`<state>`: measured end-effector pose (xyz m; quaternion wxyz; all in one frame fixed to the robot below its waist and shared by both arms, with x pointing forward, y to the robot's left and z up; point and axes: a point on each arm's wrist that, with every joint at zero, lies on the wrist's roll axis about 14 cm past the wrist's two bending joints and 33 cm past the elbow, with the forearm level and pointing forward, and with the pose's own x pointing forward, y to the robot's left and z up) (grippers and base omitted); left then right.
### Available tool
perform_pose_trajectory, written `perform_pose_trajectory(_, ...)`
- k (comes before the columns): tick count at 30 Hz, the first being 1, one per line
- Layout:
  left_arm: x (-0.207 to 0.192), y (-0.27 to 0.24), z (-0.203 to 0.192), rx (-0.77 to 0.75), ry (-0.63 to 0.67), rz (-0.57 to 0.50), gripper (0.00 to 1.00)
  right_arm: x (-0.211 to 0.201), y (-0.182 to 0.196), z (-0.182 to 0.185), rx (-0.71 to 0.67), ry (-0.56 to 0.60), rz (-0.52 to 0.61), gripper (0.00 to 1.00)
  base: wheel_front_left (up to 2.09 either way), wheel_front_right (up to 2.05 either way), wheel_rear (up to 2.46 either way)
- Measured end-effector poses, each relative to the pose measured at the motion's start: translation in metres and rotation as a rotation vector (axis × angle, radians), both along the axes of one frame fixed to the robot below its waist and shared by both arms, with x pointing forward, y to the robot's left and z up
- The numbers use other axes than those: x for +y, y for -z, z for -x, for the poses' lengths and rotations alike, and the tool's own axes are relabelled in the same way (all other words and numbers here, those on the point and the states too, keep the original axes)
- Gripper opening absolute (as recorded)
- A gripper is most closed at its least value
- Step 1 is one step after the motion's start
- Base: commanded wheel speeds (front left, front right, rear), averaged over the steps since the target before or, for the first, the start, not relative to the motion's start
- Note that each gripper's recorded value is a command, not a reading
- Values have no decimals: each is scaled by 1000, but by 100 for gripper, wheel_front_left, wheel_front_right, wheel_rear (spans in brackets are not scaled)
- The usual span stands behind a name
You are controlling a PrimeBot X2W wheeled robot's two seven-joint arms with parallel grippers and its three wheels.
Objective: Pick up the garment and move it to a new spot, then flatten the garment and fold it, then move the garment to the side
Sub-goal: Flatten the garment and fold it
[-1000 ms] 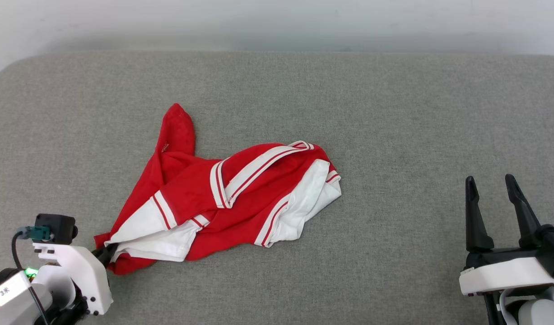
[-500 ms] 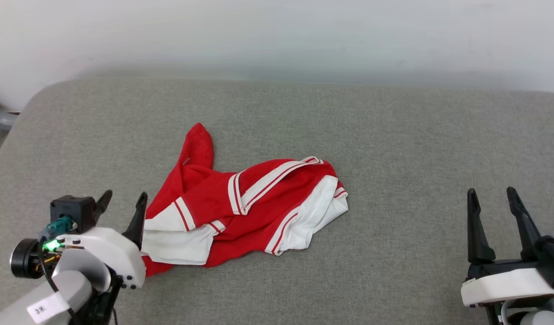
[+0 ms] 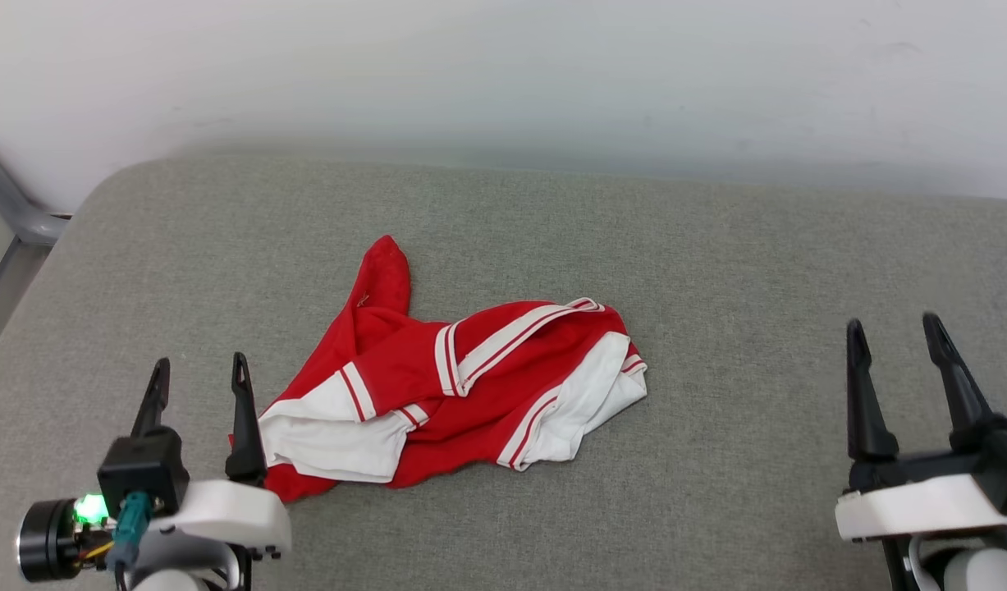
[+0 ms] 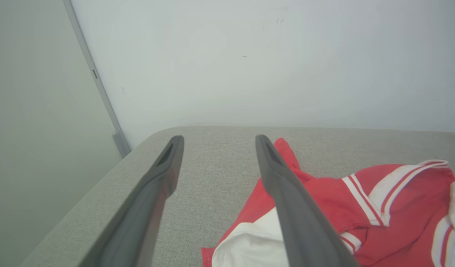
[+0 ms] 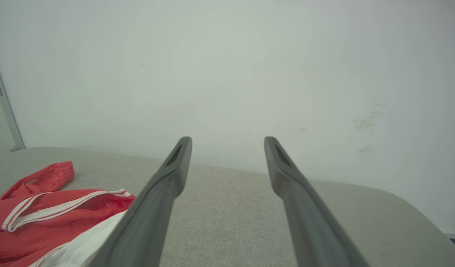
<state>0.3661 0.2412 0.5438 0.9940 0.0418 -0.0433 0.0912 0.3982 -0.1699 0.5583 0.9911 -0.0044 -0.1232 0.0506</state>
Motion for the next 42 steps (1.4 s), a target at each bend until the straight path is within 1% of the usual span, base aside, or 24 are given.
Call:
perform_pose_trajectory(4, 4, 1, 11, -23, -40, -19, 100, 17, -25, -8, -77, -44, 22, 100, 0, 0, 0)
perform_pose_trajectory(7, 4, 4, 15, -30, -51, -24, 100, 35, -46, -17, -141, -106, 60, 100, 0, 0, 0)
perform_pose_trajectory(10, 3, 8, 18, -28, -54, -18, 100, 54, -55, -27, -169, -192, 115, 100, 0, 0, 0)
perform_pose_trajectory(14, 3, 13, 19, -23, -57, -16, 100, 85, -58, -43, -155, -330, 184, 100, 0, 0, 0)
perform_pose_trajectory(16, 3, 14, 18, -23, -57, -14, 100, 100, -48, -52, -74, -398, 225, 100, 0, 0, 0)
perform_pose_trajectory(21, 4, 20, 17, -14, -64, -11, 100, 130, -5, -62, 201, -559, 372, 100, 0, 0, 0)
perform_pose_trajectory(27, 6, 25, 13, -7, -81, -8, 100, 140, 52, -55, 506, -696, 563, 100, 0, 0, 0)
perform_pose_trajectory(30, 7, 31, 12, 8, -89, -5, 100, 140, 74, -53, 622, -737, 655, 100, 0, 0, 0)
perform_pose_trajectory(33, 7, 35, 10, 17, -98, 0, 100, 140, 95, -51, 742, -774, 723, 100, 0, 0, 0)
perform_pose_trajectory(35, 9, 37, 9, 24, -107, 3, 100, 139, 107, -53, 808, -785, 777, 100, 0, 0, 0)
perform_pose_trajectory(37, 10, 40, 9, 32, -115, 7, 100, 136, 119, -56, 871, -789, 808, 100, 0, 0, 0)
perform_pose_trajectory(40, 12, 42, 6, 36, -127, 12, 100, 138, 132, -65, 915, -797, 856, 100, 0, 0, 0)
perform_pose_trajectory(42, 13, 46, 5, 46, -137, 11, 100, 141, 140, -71, 941, -803, 864, 100, 0, 0, 0)
